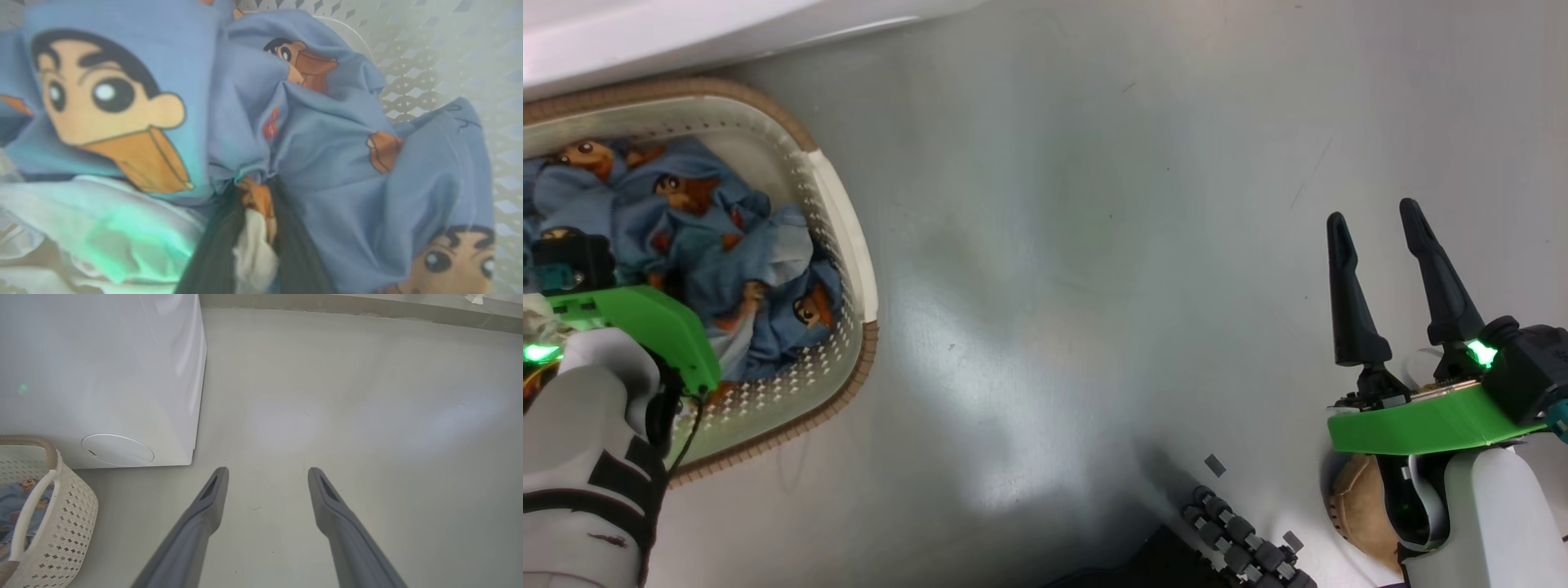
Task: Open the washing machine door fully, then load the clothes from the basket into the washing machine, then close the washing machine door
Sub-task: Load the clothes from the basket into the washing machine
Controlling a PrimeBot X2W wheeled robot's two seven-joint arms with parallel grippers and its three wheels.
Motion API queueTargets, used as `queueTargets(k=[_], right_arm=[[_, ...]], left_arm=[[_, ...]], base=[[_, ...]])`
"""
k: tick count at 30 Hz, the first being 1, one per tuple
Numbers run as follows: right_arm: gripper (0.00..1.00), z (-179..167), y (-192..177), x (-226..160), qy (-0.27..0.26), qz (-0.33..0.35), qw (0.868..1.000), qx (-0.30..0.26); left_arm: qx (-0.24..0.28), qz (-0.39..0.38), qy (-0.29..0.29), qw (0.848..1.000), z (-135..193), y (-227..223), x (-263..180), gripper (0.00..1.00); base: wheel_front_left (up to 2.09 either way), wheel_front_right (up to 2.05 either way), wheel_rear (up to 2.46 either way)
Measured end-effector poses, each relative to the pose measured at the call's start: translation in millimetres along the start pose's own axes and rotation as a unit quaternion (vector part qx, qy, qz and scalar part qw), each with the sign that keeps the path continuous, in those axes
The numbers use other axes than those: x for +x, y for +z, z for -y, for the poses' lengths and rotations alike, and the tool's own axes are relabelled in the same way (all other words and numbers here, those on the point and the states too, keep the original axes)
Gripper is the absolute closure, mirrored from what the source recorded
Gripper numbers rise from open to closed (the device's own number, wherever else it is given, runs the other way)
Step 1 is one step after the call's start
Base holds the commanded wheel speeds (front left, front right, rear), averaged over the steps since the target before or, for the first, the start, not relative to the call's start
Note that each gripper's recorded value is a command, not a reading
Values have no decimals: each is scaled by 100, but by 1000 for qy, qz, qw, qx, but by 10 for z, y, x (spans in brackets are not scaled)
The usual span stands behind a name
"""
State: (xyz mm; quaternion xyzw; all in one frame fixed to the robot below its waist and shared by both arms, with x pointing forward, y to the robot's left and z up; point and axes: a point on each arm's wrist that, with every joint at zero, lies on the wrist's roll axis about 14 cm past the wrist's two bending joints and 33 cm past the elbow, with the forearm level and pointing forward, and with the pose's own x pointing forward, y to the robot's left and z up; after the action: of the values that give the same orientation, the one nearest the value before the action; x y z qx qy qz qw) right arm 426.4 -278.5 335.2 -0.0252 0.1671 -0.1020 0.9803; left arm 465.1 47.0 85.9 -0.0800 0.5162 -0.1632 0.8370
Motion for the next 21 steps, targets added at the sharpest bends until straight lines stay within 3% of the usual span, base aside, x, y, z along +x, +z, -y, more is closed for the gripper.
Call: queueTargets(k=[10, 21], right_arm=[[0, -36, 144, 26, 5, 22, 1000, 4], [0, -164, 560, -32, 26, 75, 996, 26]], left_arm=[[-11, 58, 1, 998, 96, 233, -196, 100], [-57, 113, 4, 992, 190, 307, -811, 100]], base=[[0, 0, 0], [0, 0, 0]])
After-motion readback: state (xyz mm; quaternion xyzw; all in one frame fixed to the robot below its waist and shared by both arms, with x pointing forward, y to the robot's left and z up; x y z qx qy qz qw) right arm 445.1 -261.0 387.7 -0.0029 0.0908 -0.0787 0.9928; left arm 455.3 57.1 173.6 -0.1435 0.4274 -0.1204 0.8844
